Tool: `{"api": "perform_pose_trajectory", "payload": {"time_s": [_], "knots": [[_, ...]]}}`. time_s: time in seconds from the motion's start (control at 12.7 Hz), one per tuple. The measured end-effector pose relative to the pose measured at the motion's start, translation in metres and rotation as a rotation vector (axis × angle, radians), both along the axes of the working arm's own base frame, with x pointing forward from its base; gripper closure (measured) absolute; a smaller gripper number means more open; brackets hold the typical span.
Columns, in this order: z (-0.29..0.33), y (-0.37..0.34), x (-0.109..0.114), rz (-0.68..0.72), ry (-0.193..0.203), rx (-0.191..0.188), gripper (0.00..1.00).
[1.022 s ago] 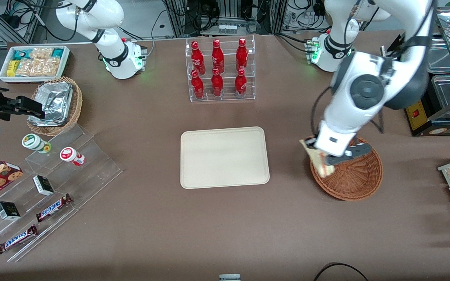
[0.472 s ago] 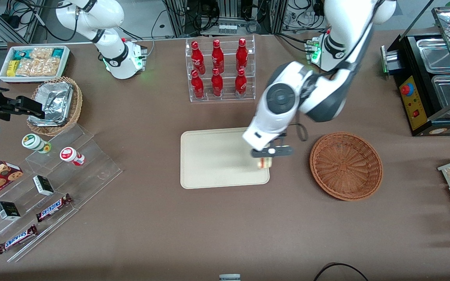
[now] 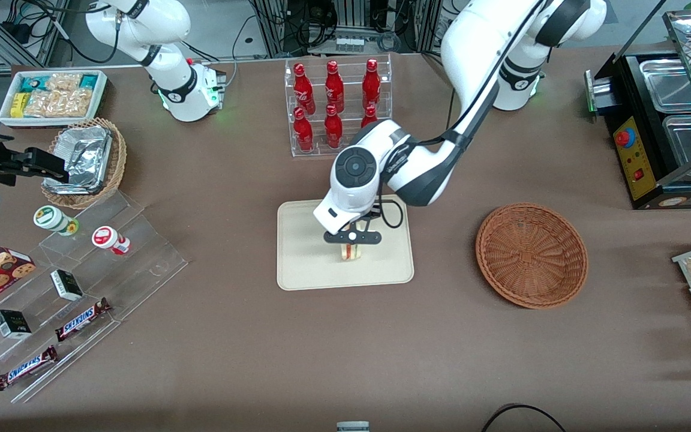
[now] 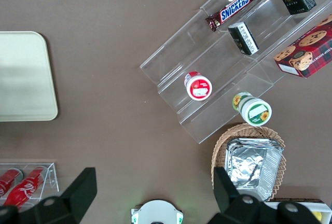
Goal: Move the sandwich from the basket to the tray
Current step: 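Lower the sandwich onto the cream tray and open the left gripper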
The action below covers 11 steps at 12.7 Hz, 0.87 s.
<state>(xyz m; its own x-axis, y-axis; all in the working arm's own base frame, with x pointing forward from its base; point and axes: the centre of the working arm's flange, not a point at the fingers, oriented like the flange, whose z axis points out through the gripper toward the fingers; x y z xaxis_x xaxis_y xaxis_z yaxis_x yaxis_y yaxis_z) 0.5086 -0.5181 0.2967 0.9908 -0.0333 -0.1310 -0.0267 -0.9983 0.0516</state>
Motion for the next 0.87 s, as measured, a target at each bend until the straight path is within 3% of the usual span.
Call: {"api": "perform_pose_trajectory", "payload": {"time_s": [0.24,0.87], "knots": [[-0.017,-0.016,-0.002,0.009,0.001,-0.002,0.83],[-0.067,-0.036,-0.014,0.004,0.006,0.047,0.82]]}}
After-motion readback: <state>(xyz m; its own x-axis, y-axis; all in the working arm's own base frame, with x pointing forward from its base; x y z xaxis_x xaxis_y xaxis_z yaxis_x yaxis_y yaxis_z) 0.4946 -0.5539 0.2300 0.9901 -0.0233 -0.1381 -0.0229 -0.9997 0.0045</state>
